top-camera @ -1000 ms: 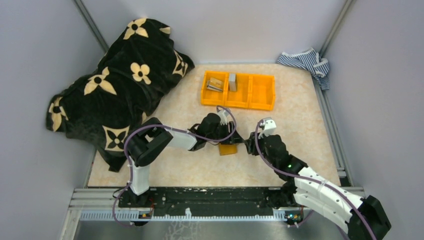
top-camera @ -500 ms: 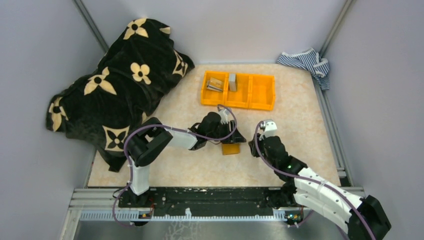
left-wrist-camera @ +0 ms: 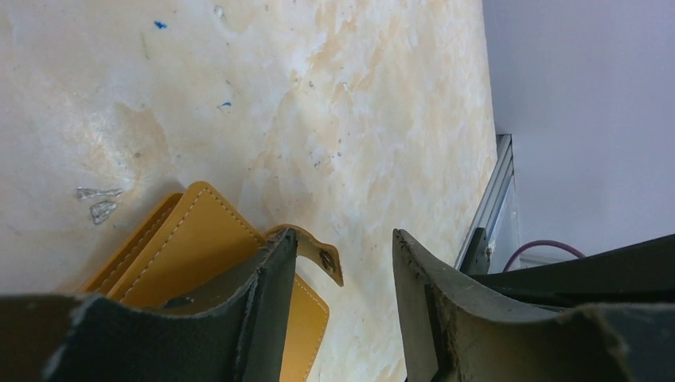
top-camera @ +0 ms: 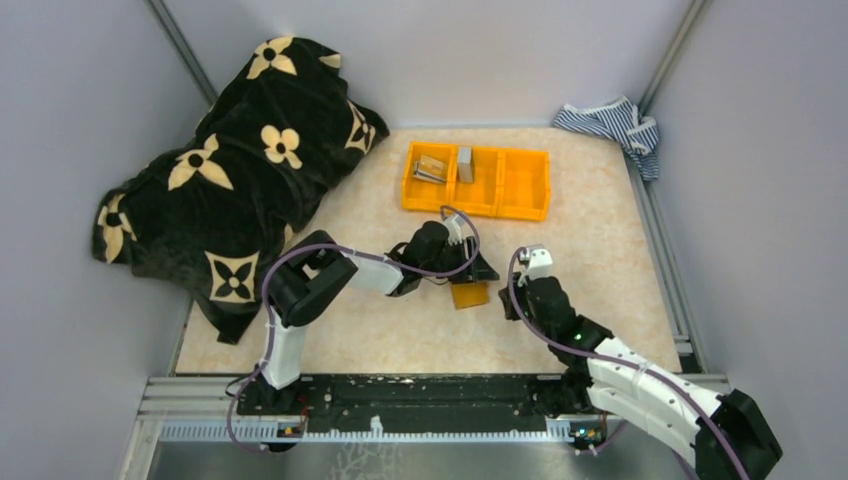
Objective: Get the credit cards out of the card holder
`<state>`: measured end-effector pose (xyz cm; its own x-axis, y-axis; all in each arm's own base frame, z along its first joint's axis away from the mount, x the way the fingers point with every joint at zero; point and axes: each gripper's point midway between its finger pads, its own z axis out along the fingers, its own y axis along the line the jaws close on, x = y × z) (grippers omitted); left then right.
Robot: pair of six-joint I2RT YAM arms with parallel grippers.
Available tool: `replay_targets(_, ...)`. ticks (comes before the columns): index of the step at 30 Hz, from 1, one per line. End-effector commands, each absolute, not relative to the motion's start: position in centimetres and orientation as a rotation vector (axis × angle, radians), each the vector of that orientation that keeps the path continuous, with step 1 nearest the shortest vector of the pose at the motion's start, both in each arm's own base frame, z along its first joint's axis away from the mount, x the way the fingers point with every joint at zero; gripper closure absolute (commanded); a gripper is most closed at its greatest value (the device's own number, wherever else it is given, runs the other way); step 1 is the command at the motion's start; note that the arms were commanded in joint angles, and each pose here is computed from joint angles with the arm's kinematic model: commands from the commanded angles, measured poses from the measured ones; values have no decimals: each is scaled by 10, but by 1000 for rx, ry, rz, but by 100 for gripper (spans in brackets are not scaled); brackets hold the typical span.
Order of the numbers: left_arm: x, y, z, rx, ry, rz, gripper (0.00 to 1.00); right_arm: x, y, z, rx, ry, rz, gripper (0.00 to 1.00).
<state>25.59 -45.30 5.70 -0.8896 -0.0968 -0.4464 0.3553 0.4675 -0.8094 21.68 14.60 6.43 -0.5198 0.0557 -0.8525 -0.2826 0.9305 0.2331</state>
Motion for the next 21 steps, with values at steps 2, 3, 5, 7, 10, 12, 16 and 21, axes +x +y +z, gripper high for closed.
replay_targets(2, 259, -463, 62, 211, 2261, -1445, 46, 221, 160, 83, -179, 1996, 517, 100)
replay_targets(3, 259, -462, 59, 210, 2268, -1439, 46, 221, 163, 84, -193, 1985, 538, 100)
replay_targets(5, 259, -463, 56, 200, 2277, -1438, 46, 220, 172, 86, -205, 1962, 591, 100)
replay_targets(7, 259, -464, 54, 192, 2284, -1446, 46, 220, 179, 84, -209, 1949, 637, 100)
replay_targets(10, 259, -465, 51, 185, 2291, -1452, 46, 223, 184, 75, -197, 1953, 657, 100)
replay_targets(12, 259, -465, 51, 182, 2294, -1452, 46, 225, 188, 72, -196, 1948, 669, 100)
replay_targets(16, 258, -464, 50, 184, 2299, -1448, 46, 234, 194, 71, -189, 1929, 675, 100)
replay_targets(21, 257, -460, 49, 175, 2305, -1434, 46, 248, 194, 73, -148, 1902, 639, 100)
